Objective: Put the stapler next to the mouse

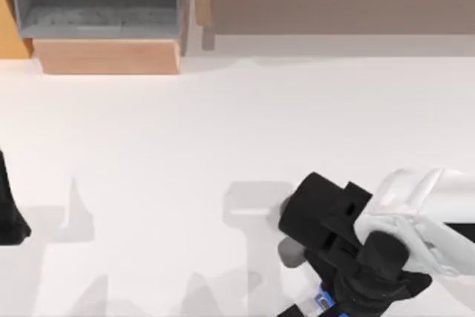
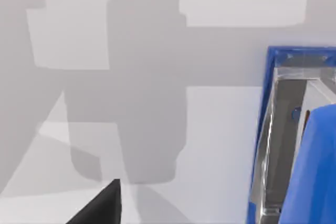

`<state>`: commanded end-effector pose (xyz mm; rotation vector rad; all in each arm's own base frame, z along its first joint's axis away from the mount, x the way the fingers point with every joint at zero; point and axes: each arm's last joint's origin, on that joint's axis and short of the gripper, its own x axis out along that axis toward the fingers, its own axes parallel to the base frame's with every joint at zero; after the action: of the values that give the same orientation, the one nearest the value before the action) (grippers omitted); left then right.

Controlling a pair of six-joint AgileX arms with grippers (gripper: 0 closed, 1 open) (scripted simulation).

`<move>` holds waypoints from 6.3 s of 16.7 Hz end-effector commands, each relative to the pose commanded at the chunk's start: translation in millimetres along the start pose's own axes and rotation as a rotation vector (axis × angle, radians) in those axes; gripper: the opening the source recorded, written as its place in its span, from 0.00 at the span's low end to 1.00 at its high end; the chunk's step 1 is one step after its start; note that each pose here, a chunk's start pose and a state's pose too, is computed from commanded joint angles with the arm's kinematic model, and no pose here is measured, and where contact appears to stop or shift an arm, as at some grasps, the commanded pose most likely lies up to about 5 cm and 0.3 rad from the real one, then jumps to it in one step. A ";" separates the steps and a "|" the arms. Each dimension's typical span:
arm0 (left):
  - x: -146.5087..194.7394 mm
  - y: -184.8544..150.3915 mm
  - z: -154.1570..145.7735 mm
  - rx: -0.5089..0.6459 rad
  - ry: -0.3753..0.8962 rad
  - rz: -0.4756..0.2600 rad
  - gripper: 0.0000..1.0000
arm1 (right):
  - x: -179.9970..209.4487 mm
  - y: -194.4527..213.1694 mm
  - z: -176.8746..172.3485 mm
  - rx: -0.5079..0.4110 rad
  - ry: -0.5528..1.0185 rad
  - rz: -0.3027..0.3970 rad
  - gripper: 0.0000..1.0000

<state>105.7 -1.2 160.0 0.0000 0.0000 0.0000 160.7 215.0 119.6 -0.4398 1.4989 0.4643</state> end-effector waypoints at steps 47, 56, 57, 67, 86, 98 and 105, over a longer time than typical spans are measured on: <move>0.0 0.0 0.0 0.000 0.000 0.000 1.00 | -28.2 -0.2 32.5 0.052 0.030 -0.024 0.00; 0.0 0.0 0.0 0.000 0.000 0.000 1.00 | -39.4 -40.1 181.1 0.321 0.053 -0.043 0.00; 0.0 0.0 0.0 0.000 0.000 0.000 1.00 | -39.1 -50.4 195.0 0.356 0.052 -0.045 0.00; 0.0 0.0 0.0 0.000 0.000 0.000 1.00 | -37.8 -143.0 252.7 0.598 0.005 -0.038 0.00; 0.0 0.0 0.0 0.000 0.000 0.000 1.00 | -30.9 -152.9 246.1 0.406 0.055 -0.055 0.00; 0.0 0.0 0.0 0.000 0.000 0.000 1.00 | -17.3 -145.0 252.0 0.589 -0.012 -0.039 0.00; 0.0 0.0 0.0 0.000 0.000 0.000 1.00 | -7.8 -144.5 251.9 0.600 0.005 -0.038 0.08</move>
<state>105.7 -1.2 160.0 0.0000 0.0000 0.0000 450.4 231.7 133.1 0.0052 1.5463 -0.0291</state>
